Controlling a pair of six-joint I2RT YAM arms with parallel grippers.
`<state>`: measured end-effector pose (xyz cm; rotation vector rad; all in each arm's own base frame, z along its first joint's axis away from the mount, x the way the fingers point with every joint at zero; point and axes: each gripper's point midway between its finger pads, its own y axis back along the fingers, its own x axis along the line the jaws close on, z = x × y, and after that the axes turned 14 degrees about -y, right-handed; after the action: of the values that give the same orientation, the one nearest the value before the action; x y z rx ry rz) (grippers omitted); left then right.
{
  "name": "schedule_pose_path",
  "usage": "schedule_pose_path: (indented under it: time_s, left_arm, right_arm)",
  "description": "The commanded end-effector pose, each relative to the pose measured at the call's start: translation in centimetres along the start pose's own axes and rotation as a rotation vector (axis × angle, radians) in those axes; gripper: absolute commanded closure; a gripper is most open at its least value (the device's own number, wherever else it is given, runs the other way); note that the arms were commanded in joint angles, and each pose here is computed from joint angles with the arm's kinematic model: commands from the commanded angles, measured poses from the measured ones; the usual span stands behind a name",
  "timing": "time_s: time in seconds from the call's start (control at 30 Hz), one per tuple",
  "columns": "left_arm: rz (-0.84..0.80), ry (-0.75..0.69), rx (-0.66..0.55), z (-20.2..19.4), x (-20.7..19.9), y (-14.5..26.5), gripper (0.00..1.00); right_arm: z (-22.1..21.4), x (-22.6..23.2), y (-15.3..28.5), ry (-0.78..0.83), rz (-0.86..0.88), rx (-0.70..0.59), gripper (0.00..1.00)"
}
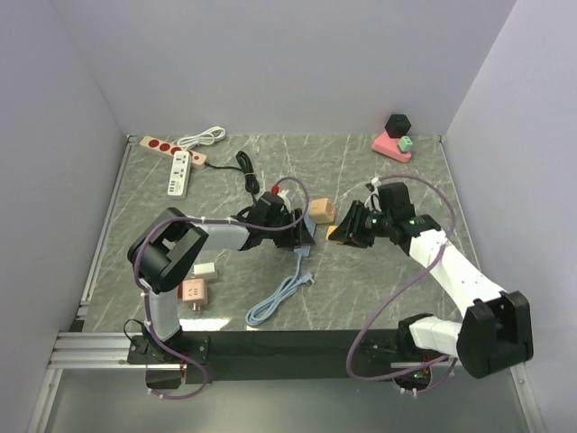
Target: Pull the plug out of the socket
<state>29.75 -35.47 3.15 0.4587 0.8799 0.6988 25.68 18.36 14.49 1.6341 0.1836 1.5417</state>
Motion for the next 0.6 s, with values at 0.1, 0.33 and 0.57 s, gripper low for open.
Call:
schedule_pose_path:
  time_s: [0.1,0.33,0.57]
  left_arm:
    - [0.025,-0.034,0.026,1.4,-0.6,1.1,0.19]
    - [0.241,0.033,-0.13,6.4,1.5,9.3,0.01]
    - [0.434,0.194,-0.386,7.7,6.8,21.7,0.01]
  right_arm:
    - [-4.2,0.9,1.8,0.036,0.133,0.085,1.0]
    - [-8.2,2.2,0.1,0.102,0.143,0.186,1.0]
    - [-12.7,8.3,-5.5,0.233,0.156,0.325,1.0]
